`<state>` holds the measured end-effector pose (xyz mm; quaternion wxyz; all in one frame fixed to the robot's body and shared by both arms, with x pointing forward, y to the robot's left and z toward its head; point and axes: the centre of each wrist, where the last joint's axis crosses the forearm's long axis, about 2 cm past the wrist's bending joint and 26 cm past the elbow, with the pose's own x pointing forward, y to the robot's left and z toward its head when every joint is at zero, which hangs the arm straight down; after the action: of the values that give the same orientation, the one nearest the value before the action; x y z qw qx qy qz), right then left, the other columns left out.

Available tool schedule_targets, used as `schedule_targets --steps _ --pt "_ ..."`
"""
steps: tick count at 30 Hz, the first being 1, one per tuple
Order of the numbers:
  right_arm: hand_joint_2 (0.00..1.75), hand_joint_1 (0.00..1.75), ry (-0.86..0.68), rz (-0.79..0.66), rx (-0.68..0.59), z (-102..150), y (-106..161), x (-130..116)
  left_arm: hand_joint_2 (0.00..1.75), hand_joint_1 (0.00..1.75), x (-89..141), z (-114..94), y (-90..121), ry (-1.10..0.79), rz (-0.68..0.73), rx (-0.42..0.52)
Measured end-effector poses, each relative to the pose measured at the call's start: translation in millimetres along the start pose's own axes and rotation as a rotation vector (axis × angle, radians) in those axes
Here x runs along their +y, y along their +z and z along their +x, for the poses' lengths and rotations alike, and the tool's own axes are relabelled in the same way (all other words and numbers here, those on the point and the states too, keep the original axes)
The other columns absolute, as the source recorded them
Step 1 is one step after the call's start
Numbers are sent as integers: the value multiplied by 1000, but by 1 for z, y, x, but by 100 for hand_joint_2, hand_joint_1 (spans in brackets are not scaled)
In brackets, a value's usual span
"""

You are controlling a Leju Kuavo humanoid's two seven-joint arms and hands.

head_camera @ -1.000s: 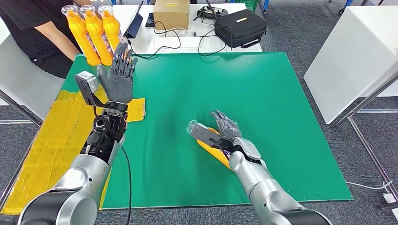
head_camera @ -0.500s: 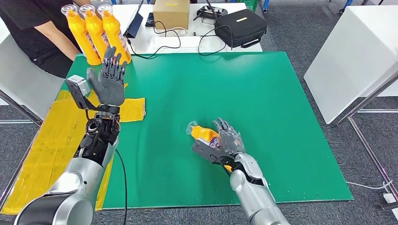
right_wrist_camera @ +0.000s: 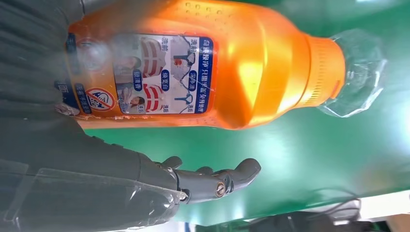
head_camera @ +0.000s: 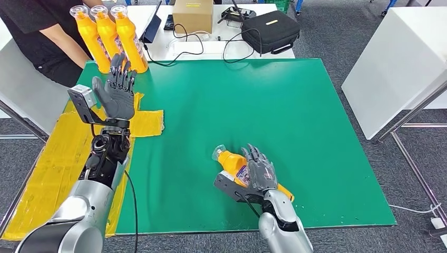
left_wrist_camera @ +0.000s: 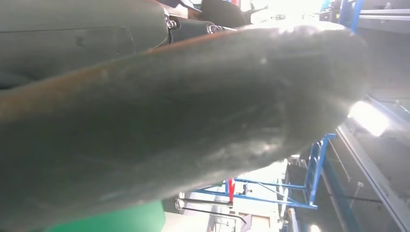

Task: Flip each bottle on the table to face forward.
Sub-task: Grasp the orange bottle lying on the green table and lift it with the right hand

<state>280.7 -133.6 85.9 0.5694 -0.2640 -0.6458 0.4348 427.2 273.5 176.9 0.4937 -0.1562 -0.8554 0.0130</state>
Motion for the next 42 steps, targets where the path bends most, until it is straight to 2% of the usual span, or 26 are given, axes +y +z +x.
schedule_targets --steps 6,11,16,22,32,42 --pt "175 0 -16 -116 18 0 19 -7 0 0 -1 0 -5 11 12 -16" --pt "175 0 -72 -363 -84 10 27 -38 0 0 3 -4 1 19 31 -27" --pt "175 0 -105 -412 -151 17 34 -47 0 0 13 -6 10 12 49 -24" --pt "175 0 -111 -329 -168 21 39 -38 0 0 26 -12 32 -2 77 -13" --pt "175 0 -97 -118 -109 10 44 -2 0 0 39 -13 75 -36 109 -7" --pt "175 0 -66 -80 -73 6 49 9 0 0 43 -10 85 -51 119 -17"
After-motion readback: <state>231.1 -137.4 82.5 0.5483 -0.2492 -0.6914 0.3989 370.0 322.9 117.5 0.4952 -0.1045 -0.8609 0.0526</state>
